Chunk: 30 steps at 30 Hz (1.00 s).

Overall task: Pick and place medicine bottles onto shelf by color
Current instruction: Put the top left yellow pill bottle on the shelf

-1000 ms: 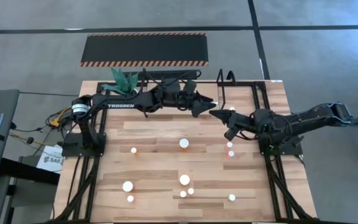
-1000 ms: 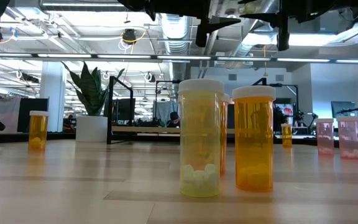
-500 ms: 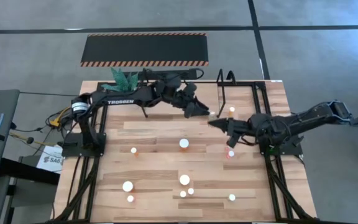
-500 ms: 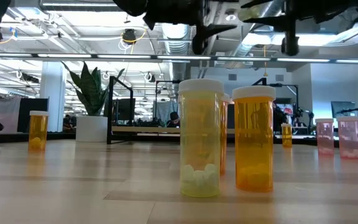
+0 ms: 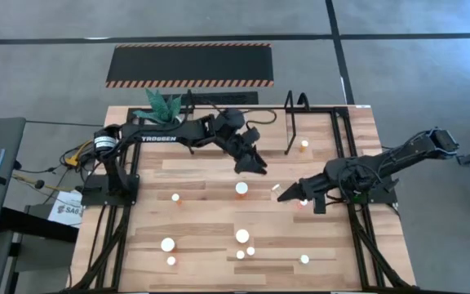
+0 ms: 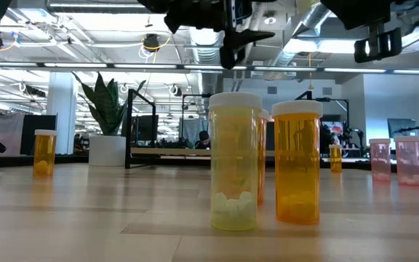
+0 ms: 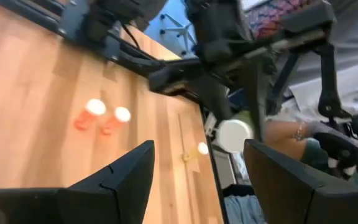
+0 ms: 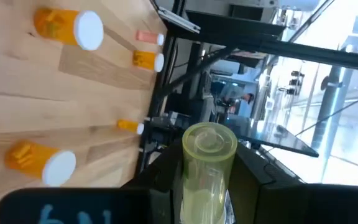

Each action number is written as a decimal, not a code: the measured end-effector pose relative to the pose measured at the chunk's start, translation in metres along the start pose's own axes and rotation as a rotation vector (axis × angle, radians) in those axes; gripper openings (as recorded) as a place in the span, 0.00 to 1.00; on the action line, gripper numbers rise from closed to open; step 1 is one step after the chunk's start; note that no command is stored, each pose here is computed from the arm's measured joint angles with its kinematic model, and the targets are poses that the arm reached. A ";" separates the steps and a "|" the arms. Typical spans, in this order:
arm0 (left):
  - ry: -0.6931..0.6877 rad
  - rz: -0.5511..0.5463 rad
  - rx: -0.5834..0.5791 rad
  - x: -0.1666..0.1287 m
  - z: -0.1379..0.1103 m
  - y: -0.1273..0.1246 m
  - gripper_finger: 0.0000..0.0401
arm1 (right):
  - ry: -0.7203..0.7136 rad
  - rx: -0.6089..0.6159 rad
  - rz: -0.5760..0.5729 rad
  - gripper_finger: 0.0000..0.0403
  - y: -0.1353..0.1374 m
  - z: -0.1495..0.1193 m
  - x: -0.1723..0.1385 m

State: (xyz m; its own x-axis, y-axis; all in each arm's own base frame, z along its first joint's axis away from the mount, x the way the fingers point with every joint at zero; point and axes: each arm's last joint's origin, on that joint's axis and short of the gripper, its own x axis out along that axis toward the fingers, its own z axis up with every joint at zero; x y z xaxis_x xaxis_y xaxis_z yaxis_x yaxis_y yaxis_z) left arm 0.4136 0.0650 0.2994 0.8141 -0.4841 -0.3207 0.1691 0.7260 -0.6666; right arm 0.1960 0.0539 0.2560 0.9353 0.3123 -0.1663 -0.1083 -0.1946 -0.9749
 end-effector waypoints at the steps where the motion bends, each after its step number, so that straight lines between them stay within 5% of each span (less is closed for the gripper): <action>1: 0.003 0.001 0.000 0.003 -0.002 -0.003 0.58 | 0.001 -0.001 -0.014 0.27 -0.001 0.000 0.002; 30: 0.076 -0.049 -0.156 0.026 -0.021 -0.032 0.58 | -0.007 -0.166 -0.070 0.27 0.003 0.000 0.027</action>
State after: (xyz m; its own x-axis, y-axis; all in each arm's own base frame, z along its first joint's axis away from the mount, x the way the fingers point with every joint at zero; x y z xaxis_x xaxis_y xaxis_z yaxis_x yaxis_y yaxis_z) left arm 0.4180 0.0194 0.2982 0.7615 -0.5569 -0.3315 0.1144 0.6189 -0.7771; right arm 0.2208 0.0618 0.2488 0.9361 0.3371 -0.1000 0.0150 -0.3224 -0.9465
